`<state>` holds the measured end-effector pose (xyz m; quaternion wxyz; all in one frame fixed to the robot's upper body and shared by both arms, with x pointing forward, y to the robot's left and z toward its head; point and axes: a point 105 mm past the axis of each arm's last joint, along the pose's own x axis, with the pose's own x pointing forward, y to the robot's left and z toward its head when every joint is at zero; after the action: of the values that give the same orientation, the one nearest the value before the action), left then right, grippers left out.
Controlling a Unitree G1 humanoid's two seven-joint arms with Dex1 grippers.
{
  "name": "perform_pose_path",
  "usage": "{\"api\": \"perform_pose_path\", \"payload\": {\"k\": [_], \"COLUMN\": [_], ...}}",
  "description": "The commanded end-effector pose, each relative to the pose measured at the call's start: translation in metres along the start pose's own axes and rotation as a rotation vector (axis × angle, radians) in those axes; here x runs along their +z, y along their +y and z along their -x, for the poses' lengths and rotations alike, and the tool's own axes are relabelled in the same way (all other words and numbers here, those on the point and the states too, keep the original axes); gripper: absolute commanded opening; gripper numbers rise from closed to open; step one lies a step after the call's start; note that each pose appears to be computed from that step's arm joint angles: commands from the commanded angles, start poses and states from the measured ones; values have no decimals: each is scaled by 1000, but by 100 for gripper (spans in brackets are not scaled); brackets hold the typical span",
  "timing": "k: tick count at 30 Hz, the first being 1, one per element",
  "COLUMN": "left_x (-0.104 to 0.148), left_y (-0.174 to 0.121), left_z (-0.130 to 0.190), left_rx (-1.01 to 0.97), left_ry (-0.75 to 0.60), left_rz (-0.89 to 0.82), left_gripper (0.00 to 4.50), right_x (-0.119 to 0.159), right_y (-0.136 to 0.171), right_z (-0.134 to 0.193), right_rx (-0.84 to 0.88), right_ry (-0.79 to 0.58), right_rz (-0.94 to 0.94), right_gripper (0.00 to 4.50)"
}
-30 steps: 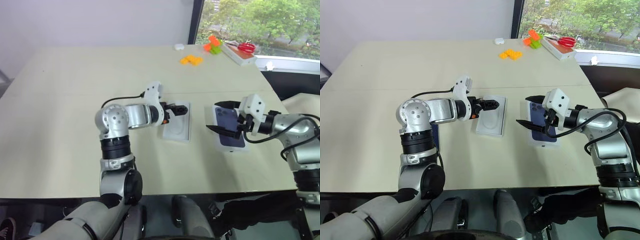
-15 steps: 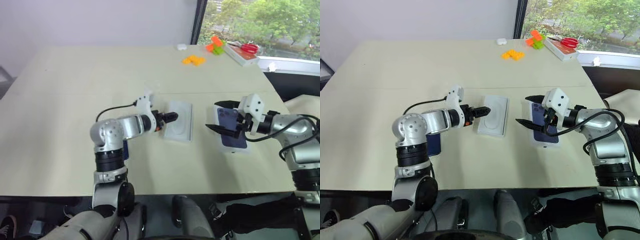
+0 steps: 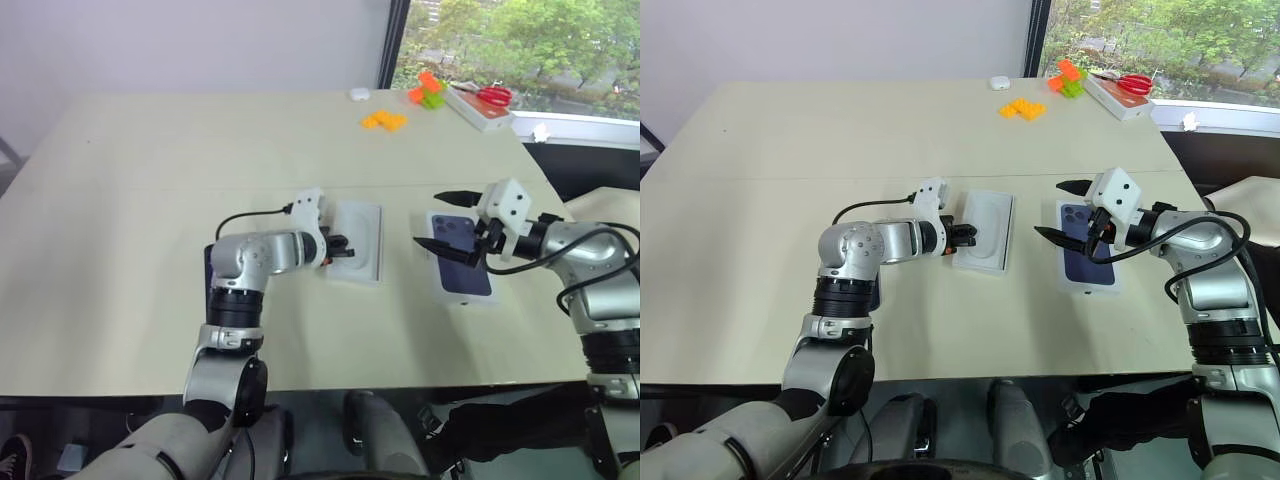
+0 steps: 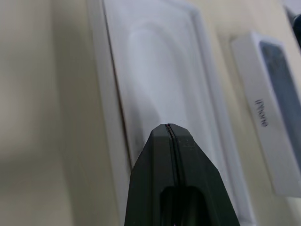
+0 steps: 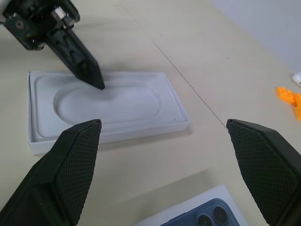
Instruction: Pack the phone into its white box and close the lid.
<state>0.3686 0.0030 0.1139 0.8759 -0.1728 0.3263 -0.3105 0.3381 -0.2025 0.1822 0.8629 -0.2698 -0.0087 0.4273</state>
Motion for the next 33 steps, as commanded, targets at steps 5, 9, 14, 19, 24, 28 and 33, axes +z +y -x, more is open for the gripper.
{"api": "perform_pose_path", "payload": {"k": [5, 9, 14, 19, 24, 28, 33], "left_x": [0, -7, -8, -1, 3, 8, 18], "left_y": [-10, -11, -10, -21, -22, -15, -2], "left_z": [-13, -19, -23, -25, -19, -11, -2], "left_rx": [-20, -33, -14, -42, -51, -29, 17], "left_ry": [23, 45, 42, 13, -2, -20, -80], "left_rz": [-58, -57, -113, -175, -181, -193, -273], "left_gripper": [2, 2, 2, 2, 2, 2, 2], "right_x": [13, 13, 12, 13, 14, 14, 16], "right_y": [-14, -17, -15, -13, -15, -16, -19], "right_z": [7, 9, 11, 10, 9, 9, 5], "right_rx": [-44, -59, -47, -44, -48, -49, -72], "right_ry": [-13, -2, 4, 1, -1, -4, -18], "right_rz": [69, 85, 86, 84, 86, 86, 108], "right_gripper": [450, 450, 450, 450, 450, 450, 450]}}
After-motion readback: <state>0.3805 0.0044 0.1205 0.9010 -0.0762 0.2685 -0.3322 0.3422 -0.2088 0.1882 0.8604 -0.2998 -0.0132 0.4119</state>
